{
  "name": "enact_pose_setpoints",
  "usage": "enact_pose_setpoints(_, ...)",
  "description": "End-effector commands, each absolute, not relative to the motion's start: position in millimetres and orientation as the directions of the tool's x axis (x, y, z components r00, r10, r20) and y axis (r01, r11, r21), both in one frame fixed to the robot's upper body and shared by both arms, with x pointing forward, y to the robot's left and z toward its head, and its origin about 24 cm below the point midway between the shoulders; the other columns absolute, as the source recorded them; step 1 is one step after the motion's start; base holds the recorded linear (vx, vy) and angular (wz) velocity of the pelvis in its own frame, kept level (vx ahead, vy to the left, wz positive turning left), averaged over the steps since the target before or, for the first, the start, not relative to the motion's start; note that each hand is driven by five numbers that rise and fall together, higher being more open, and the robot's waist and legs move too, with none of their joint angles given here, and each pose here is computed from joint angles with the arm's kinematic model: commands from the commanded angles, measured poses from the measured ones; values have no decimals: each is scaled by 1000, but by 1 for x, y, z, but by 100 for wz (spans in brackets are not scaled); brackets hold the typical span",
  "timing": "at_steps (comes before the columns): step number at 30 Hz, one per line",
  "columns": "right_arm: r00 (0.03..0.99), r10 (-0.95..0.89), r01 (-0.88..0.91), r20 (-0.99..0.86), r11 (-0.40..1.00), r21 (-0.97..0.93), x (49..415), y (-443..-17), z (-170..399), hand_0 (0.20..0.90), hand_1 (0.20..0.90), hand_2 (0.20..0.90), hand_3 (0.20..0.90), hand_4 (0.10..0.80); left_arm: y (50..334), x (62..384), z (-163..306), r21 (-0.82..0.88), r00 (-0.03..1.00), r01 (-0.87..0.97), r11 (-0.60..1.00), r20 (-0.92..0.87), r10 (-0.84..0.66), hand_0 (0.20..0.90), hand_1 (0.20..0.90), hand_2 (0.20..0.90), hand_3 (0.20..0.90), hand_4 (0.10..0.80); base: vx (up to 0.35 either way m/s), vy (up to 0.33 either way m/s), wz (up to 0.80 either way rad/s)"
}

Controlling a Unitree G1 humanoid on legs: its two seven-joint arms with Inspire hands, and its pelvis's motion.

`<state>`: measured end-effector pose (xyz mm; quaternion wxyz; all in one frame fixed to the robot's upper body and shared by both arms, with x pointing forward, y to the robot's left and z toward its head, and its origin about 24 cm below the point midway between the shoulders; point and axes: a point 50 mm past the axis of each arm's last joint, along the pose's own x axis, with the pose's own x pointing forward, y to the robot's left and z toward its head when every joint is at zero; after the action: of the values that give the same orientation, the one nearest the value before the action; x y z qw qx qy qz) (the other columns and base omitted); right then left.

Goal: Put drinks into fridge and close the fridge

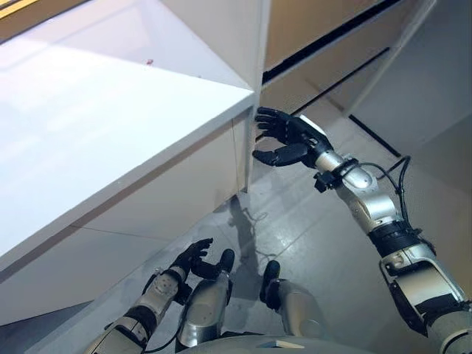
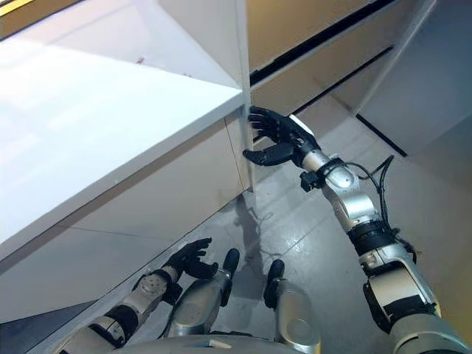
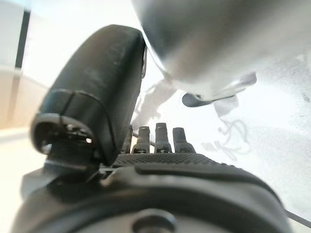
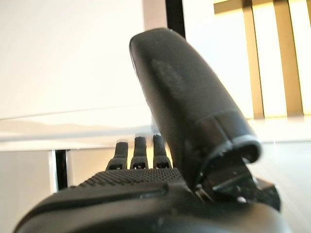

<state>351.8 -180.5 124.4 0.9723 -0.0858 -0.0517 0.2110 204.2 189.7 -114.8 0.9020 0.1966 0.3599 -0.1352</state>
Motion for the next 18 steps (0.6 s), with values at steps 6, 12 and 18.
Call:
enact_pose_setpoints(6, 964, 210, -206, 165, 978, -41, 318, -194, 83, 900, 900, 900, 900, 800, 211, 134, -142, 240, 565, 433, 869, -824, -53, 900, 900, 900, 900, 800, 0, 0, 0)
enact_pose_setpoints(12, 959, 173, -168, -223, 985, 44, 259, -208, -22, 900, 900, 900, 900, 800, 201, 122, -149, 193, 542, 396, 898, -838, -59, 900, 900, 900, 900, 800, -46, -15, -14)
enact_pose_setpoints(18, 755, 197, -164, -625, 980, 111, 185, -211, -111, 900, 900, 900, 900, 800, 201, 112, -155, 115, 502, 325, 939, -862, -68, 900, 900, 900, 900, 800, -41, -16, -22)
